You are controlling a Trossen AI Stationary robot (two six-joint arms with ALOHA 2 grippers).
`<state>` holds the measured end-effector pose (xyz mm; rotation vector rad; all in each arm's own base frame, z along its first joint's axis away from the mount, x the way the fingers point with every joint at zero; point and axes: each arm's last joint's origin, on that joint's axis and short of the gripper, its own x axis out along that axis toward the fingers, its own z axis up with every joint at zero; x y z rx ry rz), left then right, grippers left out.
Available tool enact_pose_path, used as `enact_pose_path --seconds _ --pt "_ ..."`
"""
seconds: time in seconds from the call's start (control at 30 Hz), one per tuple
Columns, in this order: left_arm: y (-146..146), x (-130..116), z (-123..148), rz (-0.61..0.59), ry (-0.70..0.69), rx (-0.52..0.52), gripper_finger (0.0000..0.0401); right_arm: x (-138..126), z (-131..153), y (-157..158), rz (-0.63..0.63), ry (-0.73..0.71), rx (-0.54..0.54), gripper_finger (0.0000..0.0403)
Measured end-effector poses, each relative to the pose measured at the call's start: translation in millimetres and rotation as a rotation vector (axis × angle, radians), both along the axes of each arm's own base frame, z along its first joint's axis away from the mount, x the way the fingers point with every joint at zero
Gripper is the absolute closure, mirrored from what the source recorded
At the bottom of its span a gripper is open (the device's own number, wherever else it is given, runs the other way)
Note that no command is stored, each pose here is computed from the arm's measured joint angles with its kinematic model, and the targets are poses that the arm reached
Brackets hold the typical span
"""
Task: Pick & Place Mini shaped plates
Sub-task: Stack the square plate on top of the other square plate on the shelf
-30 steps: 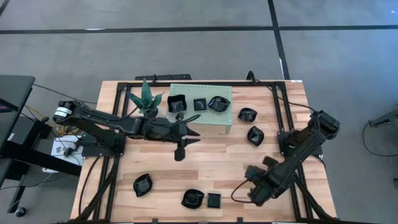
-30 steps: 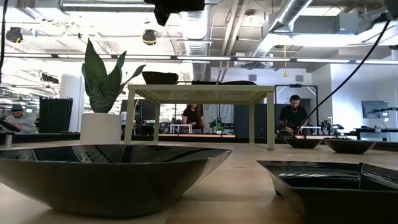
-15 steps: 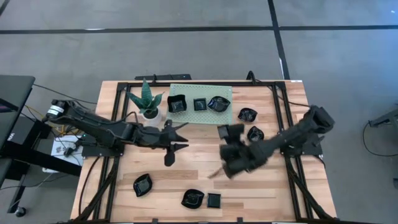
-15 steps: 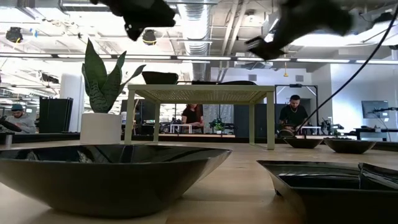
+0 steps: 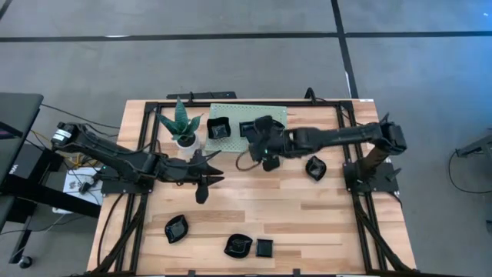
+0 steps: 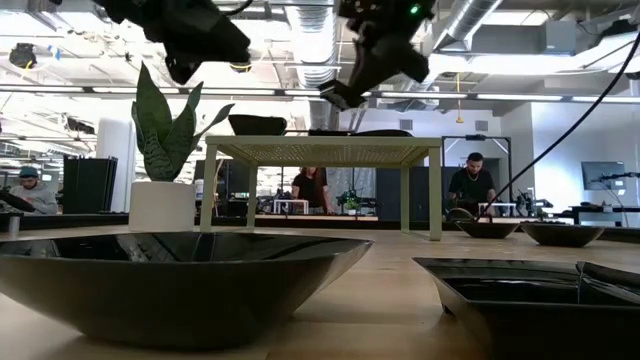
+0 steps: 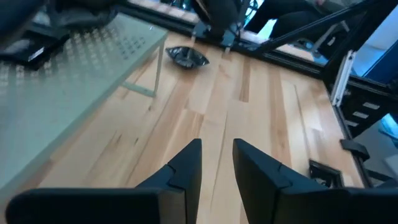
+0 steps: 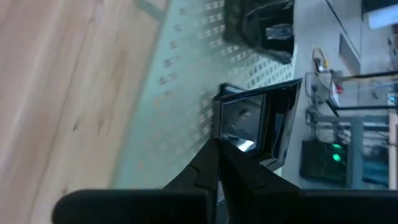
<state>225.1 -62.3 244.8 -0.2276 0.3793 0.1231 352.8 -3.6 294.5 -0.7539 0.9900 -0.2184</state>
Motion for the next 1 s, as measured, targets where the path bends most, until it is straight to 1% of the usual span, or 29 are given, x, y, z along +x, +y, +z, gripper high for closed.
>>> enact_pose_path --seconds 0.1,0.2,0.3,0.4,0.47,0.53,0.63,0.8,0.9,1.0 --pt "1 -2 -6 0.013 0.014 -0.015 0.0309 3 2 -21 0.000 -0.033 0.045 0.0397" --pt "1 -2 -8 0.025 0.015 -0.033 0.0309 2 2 -37 -0.031 -0.040 0.057 0.0397" --pt "1 -2 -8 0.028 0.010 -0.042 0.0309 2 3 -48 -0.071 -0.066 0.065 0.0397" --pt "1 -2 -7 0.028 0.003 -0.044 0.0309 3 5 -55 -0.116 -0.126 0.124 0.0397" --pt "1 -2 -7 0.028 -0.005 -0.046 0.0309 3 4 -57 -0.143 -0.158 0.184 0.0397" --pt "1 -2 -7 0.027 -0.006 -0.045 0.0309 3 4 -58 -0.159 -0.171 0.214 0.0397" --pt "1 -1 -6 0.029 -0.010 -0.046 0.0309 4 4 -54 -0.156 -0.177 0.218 0.0397" --pt "4 -1 -6 0.040 -0.011 -0.039 0.0309 5 6 -46 -0.238 -0.248 0.247 0.0397" --pt "6 0 -6 0.037 -0.008 -0.011 0.0309 6 6 -44 -0.263 -0.273 0.266 0.0397" --pt "8 0 -6 0.040 -0.008 -0.004 0.0309 6 6 -42 -0.273 -0.276 0.274 0.0397"
